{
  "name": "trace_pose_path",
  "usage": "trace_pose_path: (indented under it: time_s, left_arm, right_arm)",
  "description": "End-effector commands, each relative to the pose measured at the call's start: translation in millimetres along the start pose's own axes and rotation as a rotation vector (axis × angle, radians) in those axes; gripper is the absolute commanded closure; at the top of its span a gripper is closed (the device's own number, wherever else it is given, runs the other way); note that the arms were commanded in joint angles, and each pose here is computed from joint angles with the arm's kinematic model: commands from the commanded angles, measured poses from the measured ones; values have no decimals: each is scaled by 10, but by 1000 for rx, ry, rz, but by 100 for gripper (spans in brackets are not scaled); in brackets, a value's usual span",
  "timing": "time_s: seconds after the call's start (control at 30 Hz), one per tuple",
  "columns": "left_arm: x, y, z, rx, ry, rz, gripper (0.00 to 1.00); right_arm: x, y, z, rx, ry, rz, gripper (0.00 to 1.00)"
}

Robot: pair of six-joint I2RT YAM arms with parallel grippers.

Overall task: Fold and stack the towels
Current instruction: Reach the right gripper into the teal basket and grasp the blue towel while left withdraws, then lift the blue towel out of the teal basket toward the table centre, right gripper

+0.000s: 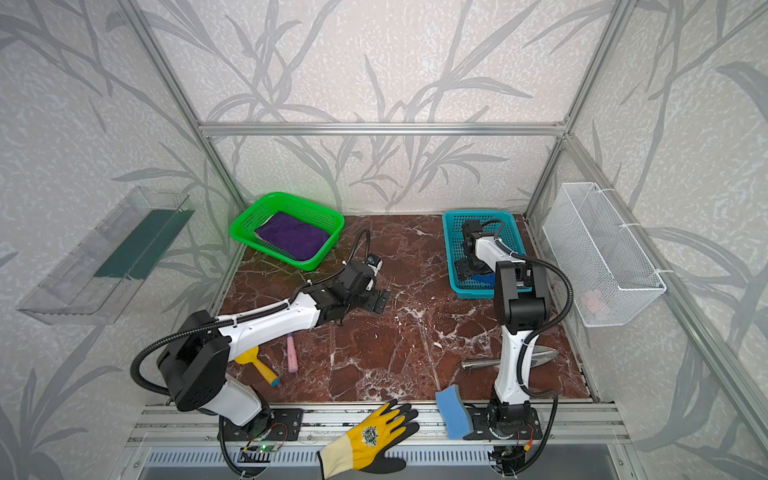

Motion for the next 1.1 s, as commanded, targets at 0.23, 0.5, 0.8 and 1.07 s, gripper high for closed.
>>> trace_pose_path:
  time_s: [0.23, 0.5, 0.8, 1.07]
  left_arm:
    - [-54, 33, -61, -37, -36, -28, 1]
    - [-50, 45, -33, -67, -12, -3, 1]
    - [-26, 49, 4, -77, 0, 12, 1]
    - [-25, 74, -63, -81, -46, -15, 1]
  right_arm:
    - [67, 78, 264, -74, 108, -62, 27]
    - [59, 84, 192, -111, 92, -59, 95]
    - [-39, -108, -431, -81, -95, -6, 100]
    - [-75, -157, -1359, -21, -361, -39, 100]
Point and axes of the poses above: each gripper's point midway between its finger pads, its own z axis out along the fingers, its own y axis along the line the jaws close on, x = y × z, the point moved 10 cm from there along -z, back along the fingers, and after that the axes turned 1 degree about z, right-handed, at the moved point
